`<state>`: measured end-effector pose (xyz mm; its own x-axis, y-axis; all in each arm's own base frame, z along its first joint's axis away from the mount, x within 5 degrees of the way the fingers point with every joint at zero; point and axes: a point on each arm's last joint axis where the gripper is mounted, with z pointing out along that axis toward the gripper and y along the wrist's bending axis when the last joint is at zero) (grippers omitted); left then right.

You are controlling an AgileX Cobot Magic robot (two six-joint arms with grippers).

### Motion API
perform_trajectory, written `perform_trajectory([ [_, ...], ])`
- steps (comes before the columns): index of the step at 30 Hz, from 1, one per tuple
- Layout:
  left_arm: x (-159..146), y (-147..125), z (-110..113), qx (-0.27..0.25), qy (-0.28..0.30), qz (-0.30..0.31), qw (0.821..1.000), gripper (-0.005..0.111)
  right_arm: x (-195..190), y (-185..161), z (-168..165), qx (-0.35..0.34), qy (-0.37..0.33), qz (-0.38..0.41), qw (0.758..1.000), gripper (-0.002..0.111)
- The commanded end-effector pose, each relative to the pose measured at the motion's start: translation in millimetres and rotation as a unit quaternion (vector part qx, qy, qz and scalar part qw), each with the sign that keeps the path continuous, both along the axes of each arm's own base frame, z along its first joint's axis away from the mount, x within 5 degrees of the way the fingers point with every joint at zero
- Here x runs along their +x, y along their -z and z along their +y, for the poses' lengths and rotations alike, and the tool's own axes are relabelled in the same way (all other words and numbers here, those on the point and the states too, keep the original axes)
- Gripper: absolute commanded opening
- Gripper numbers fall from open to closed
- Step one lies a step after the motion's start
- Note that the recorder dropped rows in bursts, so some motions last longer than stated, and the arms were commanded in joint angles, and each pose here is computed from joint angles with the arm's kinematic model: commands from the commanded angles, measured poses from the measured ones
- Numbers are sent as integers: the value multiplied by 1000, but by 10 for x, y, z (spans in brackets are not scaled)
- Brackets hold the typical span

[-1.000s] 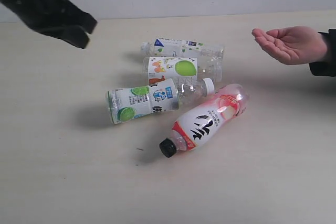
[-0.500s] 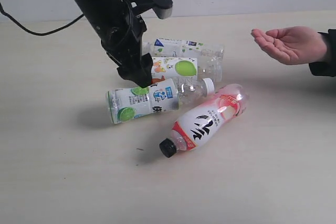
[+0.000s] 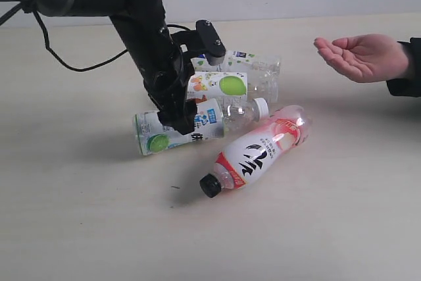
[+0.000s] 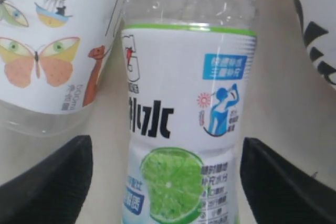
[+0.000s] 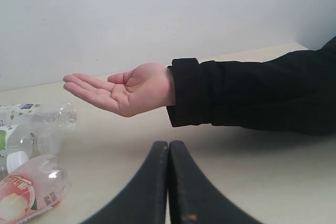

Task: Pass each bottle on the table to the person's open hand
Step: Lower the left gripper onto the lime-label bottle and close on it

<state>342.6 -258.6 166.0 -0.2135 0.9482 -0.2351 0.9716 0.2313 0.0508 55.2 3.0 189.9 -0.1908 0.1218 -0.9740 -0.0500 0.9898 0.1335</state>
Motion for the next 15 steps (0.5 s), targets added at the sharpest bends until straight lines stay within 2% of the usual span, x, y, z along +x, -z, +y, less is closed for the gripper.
perform_trajectory([
  [1, 22, 126, -20, 15, 10, -3, 1000, 75, -1, 4, -3, -3, 2, -5, 1000, 0],
  [6, 36, 232, -22, 23, 12, 2, 1000, 75, -1, 4, -3, -3, 2, -5, 1000, 0],
  [15, 43, 240, -25, 21, 11, -1, 1000, 75, -1, 4, -3, -3, 2, -5, 1000, 0],
])
